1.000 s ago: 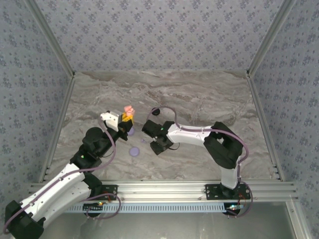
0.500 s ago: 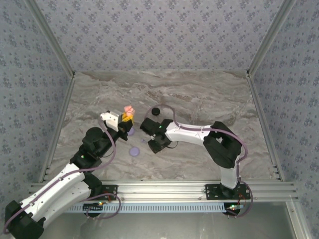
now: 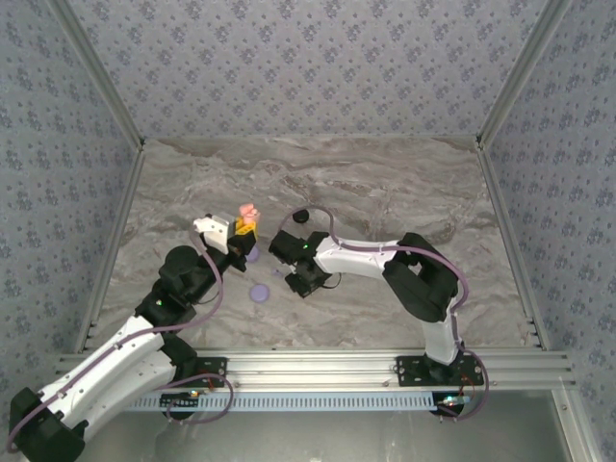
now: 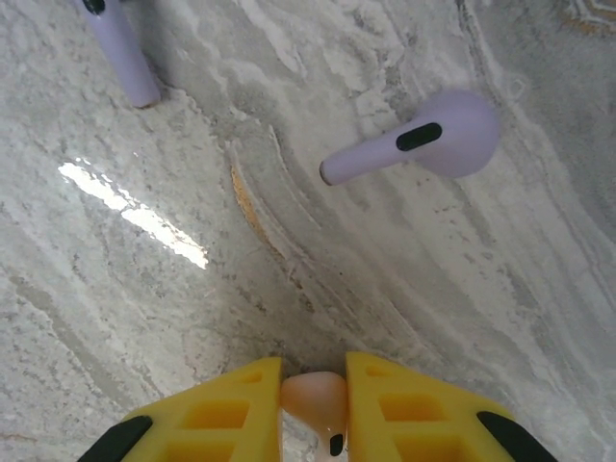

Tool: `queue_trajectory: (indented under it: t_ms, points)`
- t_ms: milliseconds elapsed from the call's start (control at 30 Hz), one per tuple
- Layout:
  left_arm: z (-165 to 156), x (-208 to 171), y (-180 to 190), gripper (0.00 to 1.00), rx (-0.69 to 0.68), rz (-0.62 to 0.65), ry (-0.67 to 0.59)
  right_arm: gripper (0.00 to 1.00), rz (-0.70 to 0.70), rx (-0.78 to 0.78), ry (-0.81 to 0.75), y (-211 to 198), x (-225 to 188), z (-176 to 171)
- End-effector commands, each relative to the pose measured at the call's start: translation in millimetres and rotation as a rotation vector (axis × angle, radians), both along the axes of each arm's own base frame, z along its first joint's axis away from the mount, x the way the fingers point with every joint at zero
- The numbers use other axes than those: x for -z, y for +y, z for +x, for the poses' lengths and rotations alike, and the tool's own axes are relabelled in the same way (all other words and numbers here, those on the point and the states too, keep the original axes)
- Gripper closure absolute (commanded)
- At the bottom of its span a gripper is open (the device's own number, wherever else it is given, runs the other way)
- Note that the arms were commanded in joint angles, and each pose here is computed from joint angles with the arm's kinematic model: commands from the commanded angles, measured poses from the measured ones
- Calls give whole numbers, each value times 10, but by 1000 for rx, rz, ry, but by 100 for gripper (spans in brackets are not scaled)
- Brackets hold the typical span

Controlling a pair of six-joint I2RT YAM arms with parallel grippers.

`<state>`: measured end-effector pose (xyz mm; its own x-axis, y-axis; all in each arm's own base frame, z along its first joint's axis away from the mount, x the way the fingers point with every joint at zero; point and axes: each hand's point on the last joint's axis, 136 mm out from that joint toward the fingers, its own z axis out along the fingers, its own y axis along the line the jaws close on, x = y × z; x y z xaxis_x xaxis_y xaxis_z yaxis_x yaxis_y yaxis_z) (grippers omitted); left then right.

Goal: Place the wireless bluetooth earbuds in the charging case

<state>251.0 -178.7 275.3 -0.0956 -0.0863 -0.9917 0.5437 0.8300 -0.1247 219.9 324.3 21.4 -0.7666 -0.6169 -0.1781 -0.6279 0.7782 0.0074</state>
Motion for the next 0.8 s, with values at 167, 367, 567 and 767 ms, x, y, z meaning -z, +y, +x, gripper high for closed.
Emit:
queue_trajectory:
  t_ms: [167,367,567,767]
  points:
    - [-25,-214,-71,100,48,-71,-48,78,191,36,-156,-76,-958,254]
    - [-56,-370,-296,100,168,-153,-90,77,534,99,-405,-158,-2198,532]
    - [-85,-573,-557,100,305,-192,-120,76,842,57,-606,-236,-3280,486]
    - [-152,-720,-851,100,458,-212,-144,76,976,-13,-648,-181,-3688,359]
